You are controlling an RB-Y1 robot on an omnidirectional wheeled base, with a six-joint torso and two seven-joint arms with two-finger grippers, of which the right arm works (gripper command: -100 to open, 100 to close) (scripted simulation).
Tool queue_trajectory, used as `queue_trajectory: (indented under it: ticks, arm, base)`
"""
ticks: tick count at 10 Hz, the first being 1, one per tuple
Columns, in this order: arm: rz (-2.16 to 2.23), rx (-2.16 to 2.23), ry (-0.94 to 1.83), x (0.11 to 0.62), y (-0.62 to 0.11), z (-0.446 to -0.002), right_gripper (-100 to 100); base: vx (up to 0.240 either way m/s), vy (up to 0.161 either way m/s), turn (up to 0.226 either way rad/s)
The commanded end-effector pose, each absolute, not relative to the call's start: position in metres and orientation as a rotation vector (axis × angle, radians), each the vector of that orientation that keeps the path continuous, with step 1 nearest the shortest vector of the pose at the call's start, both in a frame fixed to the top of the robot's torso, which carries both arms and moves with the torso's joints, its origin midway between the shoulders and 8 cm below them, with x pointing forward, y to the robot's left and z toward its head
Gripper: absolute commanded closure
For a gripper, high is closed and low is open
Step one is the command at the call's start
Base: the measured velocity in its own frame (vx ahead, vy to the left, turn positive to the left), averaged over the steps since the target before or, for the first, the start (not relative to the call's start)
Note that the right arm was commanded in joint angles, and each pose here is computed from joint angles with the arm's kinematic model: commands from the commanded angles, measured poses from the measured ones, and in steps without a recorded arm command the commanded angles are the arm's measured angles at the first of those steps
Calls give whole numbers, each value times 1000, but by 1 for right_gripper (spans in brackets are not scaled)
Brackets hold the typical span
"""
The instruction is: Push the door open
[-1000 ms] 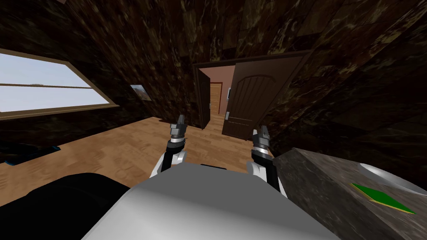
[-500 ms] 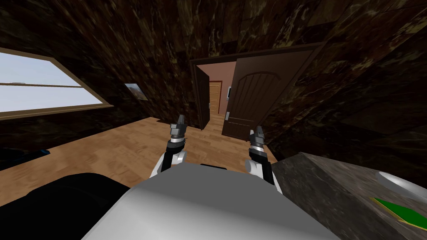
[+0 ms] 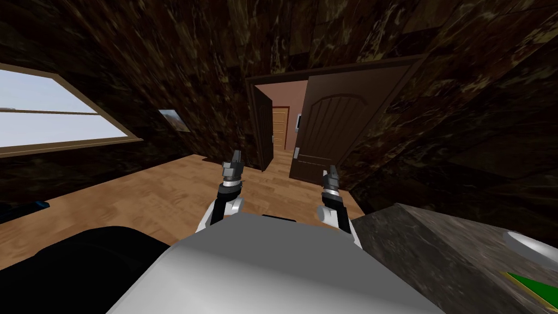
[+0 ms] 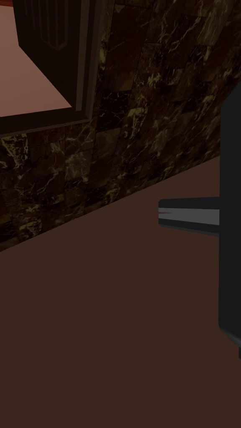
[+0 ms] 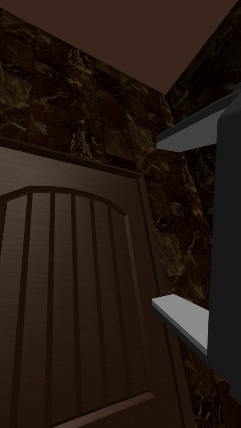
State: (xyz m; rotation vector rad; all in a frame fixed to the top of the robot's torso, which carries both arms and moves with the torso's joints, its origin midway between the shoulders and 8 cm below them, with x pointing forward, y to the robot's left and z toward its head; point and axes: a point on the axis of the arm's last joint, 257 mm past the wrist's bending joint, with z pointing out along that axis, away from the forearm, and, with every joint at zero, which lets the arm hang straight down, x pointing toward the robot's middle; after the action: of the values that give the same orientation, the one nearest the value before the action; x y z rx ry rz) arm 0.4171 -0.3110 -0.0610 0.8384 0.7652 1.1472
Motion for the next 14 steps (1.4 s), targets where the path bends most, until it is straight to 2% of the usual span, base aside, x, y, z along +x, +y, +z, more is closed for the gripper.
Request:
queue_trajectory:
  ticks: [1,14]
  arm:
    - [1147,848,781,426,-311,-70,-100]
    - [1146,944,902,494,-300,-147,-100]
  base:
    - [91,12,-20]
    - [100,5,-24]
